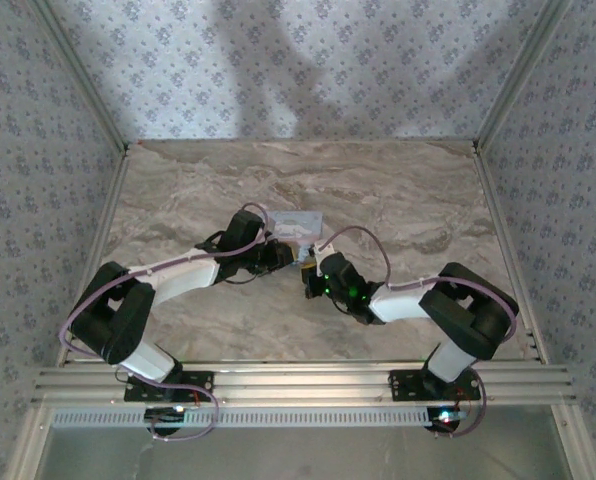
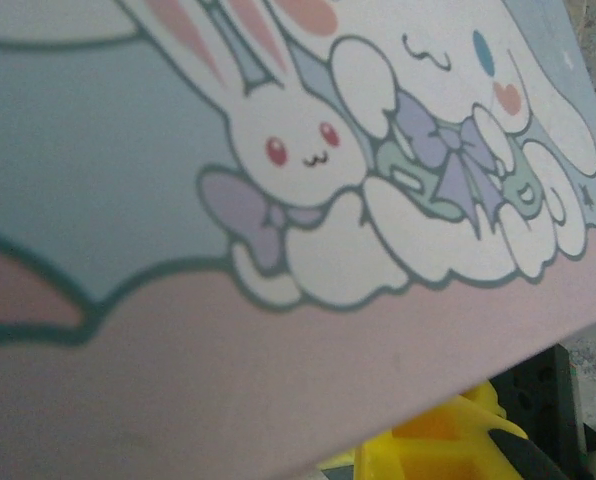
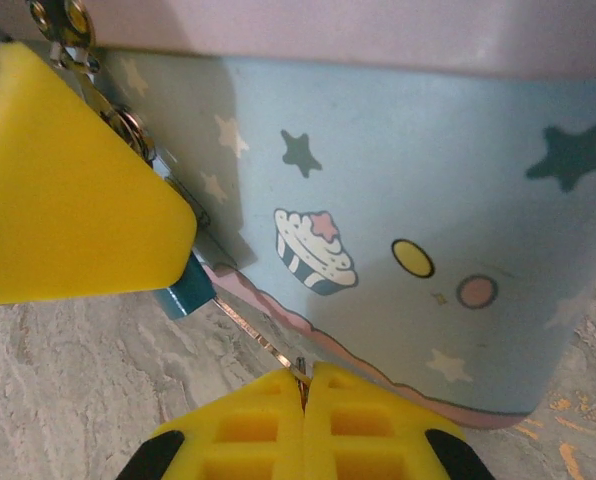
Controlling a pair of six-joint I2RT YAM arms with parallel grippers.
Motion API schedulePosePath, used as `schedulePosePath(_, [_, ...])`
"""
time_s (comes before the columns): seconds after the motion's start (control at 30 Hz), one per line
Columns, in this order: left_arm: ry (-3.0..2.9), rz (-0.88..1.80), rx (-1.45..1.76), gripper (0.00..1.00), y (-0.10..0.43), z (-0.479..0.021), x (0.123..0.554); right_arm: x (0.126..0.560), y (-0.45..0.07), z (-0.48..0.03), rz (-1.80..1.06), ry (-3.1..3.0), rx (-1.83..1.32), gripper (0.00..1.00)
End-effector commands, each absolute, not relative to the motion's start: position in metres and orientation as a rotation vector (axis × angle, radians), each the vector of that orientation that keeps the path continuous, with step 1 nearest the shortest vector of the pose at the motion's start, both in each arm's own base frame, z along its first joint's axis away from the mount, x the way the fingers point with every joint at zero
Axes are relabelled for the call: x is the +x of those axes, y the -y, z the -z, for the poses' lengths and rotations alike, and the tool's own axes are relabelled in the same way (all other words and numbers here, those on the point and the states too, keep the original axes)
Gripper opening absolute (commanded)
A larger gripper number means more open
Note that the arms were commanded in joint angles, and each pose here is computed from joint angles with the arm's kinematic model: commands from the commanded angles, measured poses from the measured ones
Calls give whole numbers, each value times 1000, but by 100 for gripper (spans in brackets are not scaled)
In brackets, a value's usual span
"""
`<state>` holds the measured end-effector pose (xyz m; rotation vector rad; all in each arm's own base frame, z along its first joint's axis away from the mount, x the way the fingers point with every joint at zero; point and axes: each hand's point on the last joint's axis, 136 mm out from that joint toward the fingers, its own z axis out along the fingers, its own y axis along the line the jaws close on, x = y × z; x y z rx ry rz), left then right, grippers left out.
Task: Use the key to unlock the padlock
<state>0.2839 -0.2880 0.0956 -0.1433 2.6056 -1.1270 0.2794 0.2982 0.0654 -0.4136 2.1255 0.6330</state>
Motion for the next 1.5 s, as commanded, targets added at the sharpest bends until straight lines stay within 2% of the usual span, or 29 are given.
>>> schedulePosePath(0.0, [-2549,1208,-94,13,301,-115,286,286,-302,-77,-670,-2068,-378,0])
schedulePosePath(1.47, [-2568,1277,-145,13,307,-118,286,281,-293,-75,-716,-2042,-360,0])
